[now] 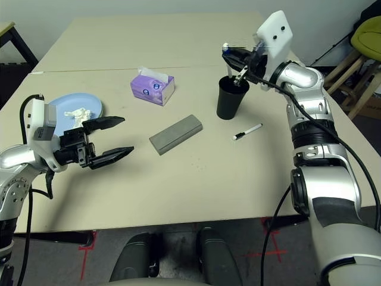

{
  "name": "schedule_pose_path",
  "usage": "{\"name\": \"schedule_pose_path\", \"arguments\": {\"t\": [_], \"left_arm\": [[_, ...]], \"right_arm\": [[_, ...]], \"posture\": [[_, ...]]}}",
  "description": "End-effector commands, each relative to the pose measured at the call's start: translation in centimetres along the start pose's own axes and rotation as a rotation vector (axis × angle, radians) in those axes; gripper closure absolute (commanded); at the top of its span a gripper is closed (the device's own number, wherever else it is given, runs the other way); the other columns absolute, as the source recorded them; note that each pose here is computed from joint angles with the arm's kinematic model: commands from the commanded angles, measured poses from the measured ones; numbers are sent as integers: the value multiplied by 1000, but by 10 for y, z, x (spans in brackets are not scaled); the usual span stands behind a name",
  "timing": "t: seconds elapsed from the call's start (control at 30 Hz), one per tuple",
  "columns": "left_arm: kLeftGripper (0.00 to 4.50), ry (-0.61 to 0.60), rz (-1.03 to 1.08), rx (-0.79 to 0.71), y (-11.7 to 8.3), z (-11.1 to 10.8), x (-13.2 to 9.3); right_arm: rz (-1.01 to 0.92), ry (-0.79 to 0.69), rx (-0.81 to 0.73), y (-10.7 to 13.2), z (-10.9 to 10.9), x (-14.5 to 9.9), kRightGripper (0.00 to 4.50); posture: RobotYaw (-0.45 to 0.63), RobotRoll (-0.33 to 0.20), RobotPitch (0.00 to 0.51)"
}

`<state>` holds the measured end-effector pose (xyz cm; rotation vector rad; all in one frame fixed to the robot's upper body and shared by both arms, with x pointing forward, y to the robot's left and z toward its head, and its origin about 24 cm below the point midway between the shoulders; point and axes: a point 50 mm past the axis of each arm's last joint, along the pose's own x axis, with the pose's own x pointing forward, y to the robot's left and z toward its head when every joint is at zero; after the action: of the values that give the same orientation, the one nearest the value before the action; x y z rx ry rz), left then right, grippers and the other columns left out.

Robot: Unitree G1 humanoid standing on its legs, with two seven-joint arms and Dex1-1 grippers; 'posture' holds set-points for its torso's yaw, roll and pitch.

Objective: Organize and tidy the items on the table.

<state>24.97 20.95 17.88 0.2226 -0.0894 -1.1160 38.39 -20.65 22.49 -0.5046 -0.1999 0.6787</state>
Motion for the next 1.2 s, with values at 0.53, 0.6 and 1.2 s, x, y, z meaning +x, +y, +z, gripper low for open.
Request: {"name": "schedule_pose_path", "arguments": {"t": [0.53,0.6,1.2], "left_arm": [[0,15,-11,10,0,0,2],[0,15,-12,8,0,0,2],[0,12,-16,2,-2,-2,4]], "right_arm": [[88,-50,-76,-5,21,-4,47],[192,-73,-76,-2,32,-10,47],[750,646,-145,5,1,-70,47]], "posture": [[34,0,103],[29,0,105],[31,0,116]]}}
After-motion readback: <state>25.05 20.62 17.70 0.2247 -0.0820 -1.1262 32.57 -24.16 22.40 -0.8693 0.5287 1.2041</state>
